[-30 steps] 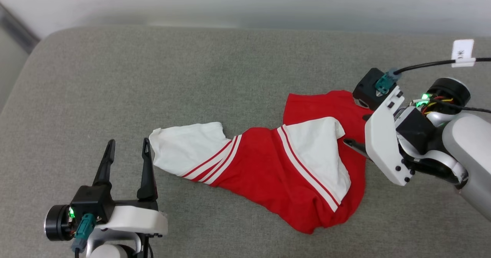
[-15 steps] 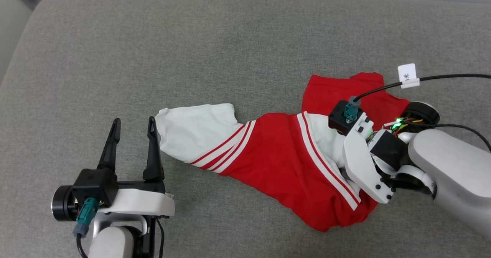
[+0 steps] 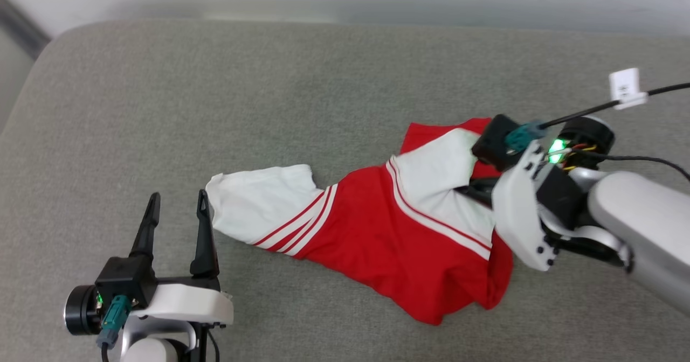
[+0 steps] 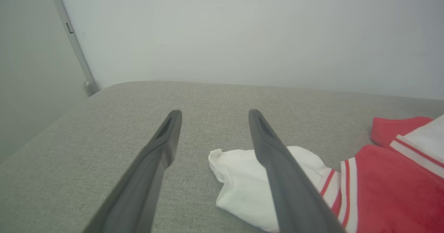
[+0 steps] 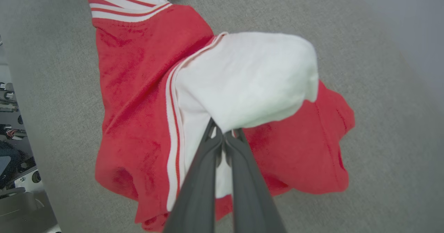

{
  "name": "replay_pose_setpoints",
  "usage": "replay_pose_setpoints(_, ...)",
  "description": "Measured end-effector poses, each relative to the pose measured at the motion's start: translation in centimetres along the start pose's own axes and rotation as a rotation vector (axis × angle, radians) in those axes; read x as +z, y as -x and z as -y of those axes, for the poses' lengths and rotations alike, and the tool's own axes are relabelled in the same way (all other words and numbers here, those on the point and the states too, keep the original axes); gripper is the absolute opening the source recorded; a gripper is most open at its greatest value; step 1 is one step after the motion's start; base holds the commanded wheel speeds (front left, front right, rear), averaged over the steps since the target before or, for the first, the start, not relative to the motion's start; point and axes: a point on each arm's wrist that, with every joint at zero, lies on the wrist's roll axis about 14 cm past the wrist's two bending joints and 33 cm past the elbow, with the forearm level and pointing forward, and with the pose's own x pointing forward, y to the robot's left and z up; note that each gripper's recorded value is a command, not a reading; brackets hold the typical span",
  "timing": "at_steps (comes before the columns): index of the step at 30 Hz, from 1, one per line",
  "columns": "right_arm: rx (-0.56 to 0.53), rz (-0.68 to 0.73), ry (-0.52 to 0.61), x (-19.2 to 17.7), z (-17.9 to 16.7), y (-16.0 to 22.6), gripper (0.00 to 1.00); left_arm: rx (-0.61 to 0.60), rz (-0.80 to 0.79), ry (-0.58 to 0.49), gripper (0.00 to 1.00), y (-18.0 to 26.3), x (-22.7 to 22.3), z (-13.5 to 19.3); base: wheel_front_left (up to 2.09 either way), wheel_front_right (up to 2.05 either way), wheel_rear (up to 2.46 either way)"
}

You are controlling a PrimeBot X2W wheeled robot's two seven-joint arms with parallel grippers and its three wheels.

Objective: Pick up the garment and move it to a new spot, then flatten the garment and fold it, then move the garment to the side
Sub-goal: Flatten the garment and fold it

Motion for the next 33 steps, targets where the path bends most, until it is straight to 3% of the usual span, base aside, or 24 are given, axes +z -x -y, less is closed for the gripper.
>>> replay_pose_setpoints(5, -0.134, 0.154, -0.003, 1.9, 3.2, 5.3, 0.0, -0.027, 0.01, 0.013, 1.0, 0.5, 0.4, 0.9, 0.0, 0.0, 0.0)
replay_pose_setpoints(8, -0.216, 0.19, -0.081, 0.4, 5.0, 8.3, 0.0, -0.044, 0.006, 0.017, 1.0, 0.8, 0.3, 1.3, 0.0, 0.0, 0.0)
replay_pose_setpoints(13, -0.349, 0.115, -0.244, -6.6, 7.4, 11.5, 0.0, -0.065, 0.003, 0.02, 1.0, 0.9, 0.2, 2.0, 0.0, 0.0, 0.0)
replay_pose_setpoints(23, -0.462, -0.147, -0.595, -21.5, 6.1, 11.7, 0.0, -0.087, -0.036, 0.014, 1.0, 0.9, -1.2, 2.5, 0.0, 0.0, 0.0)
replay_pose_setpoints(25, -0.462, -0.19, -0.625, -23.2, 5.3, 11.5, 0.0, -0.086, -0.043, 0.014, 1.0, 0.9, -1.4, 2.5, 0.0, 0.0, 0.0)
replay_pose_setpoints(29, -0.478, -0.16, -0.654, -23.2, 5.4, 11.2, 0.0, -0.084, -0.045, 0.013, 1.0, 0.9, -1.4, 2.4, 0.0, 0.0, 0.0)
replay_pose_setpoints(30, -0.504, -0.11, -0.652, -22.8, 5.7, 11.4, 0.29, -0.086, -0.042, 0.014, 1.0, 1.0, -1.3, 2.4, 0.0, 0.0, 0.0)
replay_pose_setpoints(31, -0.521, -0.084, -0.636, -22.4, 6.1, 11.6, 1.0, -0.088, -0.04, 0.014, 1.0, 1.0, -1.2, 2.4, 0.0, 0.0, 0.0)
replay_pose_setpoints(32, -0.521, -0.084, -0.636, -22.4, 6.1, 11.6, 1.0, -0.088, -0.04, 0.014, 1.0, 1.0, -1.2, 2.4, 0.0, 0.0, 0.0)
replay_pose_setpoints(33, -0.571, 0.001, -0.601, -21.1, 7.4, 12.4, 1.0, -0.09, -0.029, 0.01, 1.0, 1.1, -0.8, 2.4, 0.0, 0.0, 0.0)
